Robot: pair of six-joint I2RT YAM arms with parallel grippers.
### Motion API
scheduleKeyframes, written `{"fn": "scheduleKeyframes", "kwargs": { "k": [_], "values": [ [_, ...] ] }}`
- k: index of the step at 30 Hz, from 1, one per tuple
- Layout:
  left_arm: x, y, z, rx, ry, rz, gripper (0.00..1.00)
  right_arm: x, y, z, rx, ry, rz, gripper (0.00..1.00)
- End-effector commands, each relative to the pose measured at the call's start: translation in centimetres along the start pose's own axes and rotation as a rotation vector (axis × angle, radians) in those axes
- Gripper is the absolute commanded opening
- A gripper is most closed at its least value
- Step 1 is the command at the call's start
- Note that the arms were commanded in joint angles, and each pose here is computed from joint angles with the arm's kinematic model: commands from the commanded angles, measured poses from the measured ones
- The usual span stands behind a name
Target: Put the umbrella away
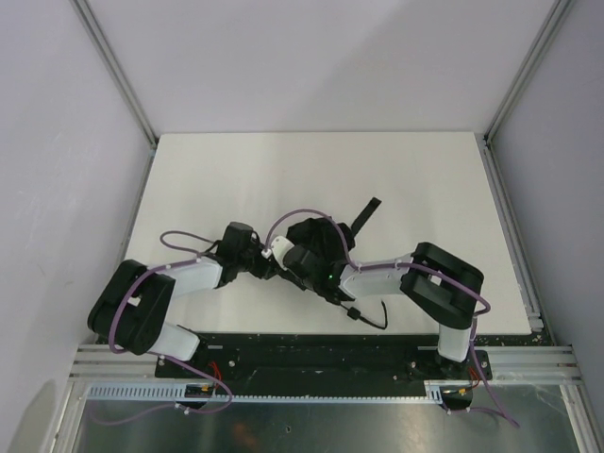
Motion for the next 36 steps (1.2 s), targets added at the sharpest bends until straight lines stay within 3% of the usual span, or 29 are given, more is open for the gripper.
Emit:
{"fn": "scheduleKeyframes", "kwargs": {
  "k": [1,3,8,10,11,21,28,36],
  "values": [
    [0.3,-0.7,1.6,-0.006,0.104,0.037,0.0,-1.2,-3.8,-0.6,-0.082,0.055,0.128,0.16],
    [0.3,-0.4,0.8,-0.036,0.085,0.033,0.05,-1.2,-5.0,-0.7,-0.13,0.117,0.177,0.05],
    [1.3,1.2,-1.7,-0.155,0.01,-0.051,0.73,-1.0,-7.8,-1.1,-0.361,0.314,0.318,0.0],
    [2.1,2.1,-2.8,-0.198,-0.022,-0.096,0.91,-0.8,-8.7,-1.4,-0.471,0.379,0.363,0.0],
    [2.4,2.5,-3.2,-0.21,-0.035,-0.116,0.95,-0.7,-9.0,-1.5,-0.52,0.411,0.379,0.0],
    [3.9,3.0,-2.6,-0.177,-0.084,-0.135,0.99,-0.5,-9.7,-2.8,-0.93,0.638,0.482,0.0],
    [2.0,1.5,-2.5,-0.125,-0.134,-0.055,1.0,-0.8,-9.1,-2.9,-1.088,0.72,0.474,0.0],
    [-0.6,-0.7,0.1,-0.101,-0.008,-0.016,0.96,-0.7,-7.9,-2.9,-1.157,0.8,0.439,0.0]
  ]
}}
Point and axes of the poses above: each gripper's point midway between its finger pads, its own x axis back along the fingers, its own z axis along the line the jaws close on, y = z × x, the point moved 5 cm from there along x, back along the fingers, and after that the axes turned 14 degrees about -x, right-handed, at the moved point
